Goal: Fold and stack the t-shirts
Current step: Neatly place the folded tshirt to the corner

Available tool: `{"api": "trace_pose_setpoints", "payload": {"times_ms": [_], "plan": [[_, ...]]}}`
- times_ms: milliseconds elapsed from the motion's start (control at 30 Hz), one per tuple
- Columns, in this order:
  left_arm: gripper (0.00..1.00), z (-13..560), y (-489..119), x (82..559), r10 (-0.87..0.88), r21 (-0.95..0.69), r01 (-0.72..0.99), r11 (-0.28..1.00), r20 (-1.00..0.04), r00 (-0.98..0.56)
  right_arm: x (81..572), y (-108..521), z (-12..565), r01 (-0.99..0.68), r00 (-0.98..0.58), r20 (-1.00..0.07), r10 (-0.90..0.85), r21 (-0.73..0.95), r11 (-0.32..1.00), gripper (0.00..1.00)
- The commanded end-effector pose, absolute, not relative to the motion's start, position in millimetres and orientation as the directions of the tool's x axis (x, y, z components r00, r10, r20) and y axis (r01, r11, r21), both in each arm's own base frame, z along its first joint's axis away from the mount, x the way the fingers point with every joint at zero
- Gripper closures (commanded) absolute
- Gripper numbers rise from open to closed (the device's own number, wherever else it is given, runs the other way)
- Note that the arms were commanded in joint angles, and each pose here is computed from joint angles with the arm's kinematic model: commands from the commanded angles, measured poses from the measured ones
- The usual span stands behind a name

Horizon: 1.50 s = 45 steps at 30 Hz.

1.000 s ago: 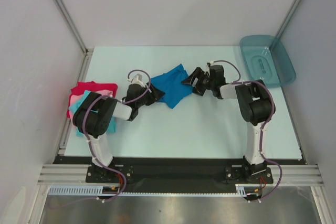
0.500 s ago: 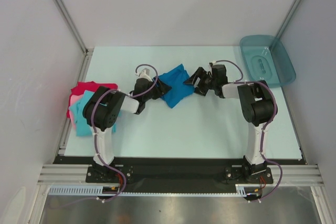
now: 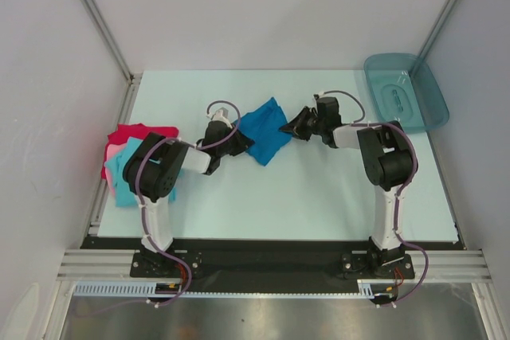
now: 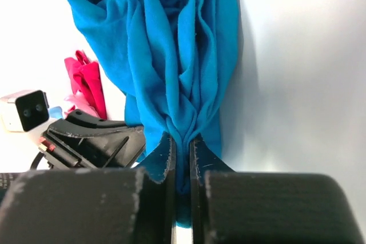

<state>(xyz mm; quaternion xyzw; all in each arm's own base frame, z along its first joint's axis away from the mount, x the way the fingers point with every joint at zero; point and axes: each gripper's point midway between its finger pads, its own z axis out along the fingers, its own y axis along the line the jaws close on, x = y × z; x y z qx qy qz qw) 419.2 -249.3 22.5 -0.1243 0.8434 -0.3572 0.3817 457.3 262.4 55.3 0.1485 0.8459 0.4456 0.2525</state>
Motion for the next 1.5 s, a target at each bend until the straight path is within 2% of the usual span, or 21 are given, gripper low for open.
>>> {"api": "trace_pose_setpoints", "payload": {"times_ms": [0,67,300,500,800,833,1000,1233,1467], "plan": [[0.95,34.5,-245.5,411.5,-0.437,-0.652,0.078,0.754,-0.587,-0.682,460.2,273.1,63.2,-0.017,-0.821,-0.325,0.469,0.835,0.550,1.00],[1.00,37.3,-241.2,410.5,-0.421,-0.628,0.072,0.775,-0.597,-0.683,449.5,273.2,57.8,-0.014,-0.826,-0.322,0.463,0.832,0.554,1.00],[1.00,110.9,-232.0,427.7,-0.402,-0.569,0.108,0.815,-0.690,-0.601,419.9,281.8,65.4,-0.049,-0.826,-0.325,0.460,0.855,0.517,1.00],[1.00,188.1,-221.7,431.5,-0.369,-0.510,0.143,0.848,-0.762,-0.532,410.2,312.2,118.2,-0.139,-0.818,-0.366,0.443,0.874,0.465,1.00],[1.00,261.5,-168.1,406.1,-0.322,-0.395,0.059,0.917,-0.820,-0.473,373.0,382.2,211.3,-0.287,-0.816,-0.456,0.355,0.853,0.437,1.00],[1.00,258.8,-159.3,398.8,-0.310,-0.374,0.035,0.927,-0.816,-0.488,364.1,398.3,230.0,-0.324,-0.811,-0.477,0.338,0.849,0.418,1.00],[1.00,275.1,-108.0,366.1,-0.317,-0.332,-0.046,0.942,-0.838,-0.444,336.4,436.4,245.8,-0.363,-0.821,-0.494,0.287,0.839,0.406,1.00],[1.00,271.5,-7.1,312.2,-0.304,-0.205,-0.257,0.945,-0.843,-0.445,299.7,489.5,237.3,-0.393,-0.848,-0.487,0.209,0.842,0.369,1.00],[1.00,267.8,47.5,264.4,-0.320,-0.123,-0.428,0.895,-0.845,-0.427,251.0,546.2,215.2,-0.421,-0.875,-0.474,0.098,0.845,0.329,1.00]]}}
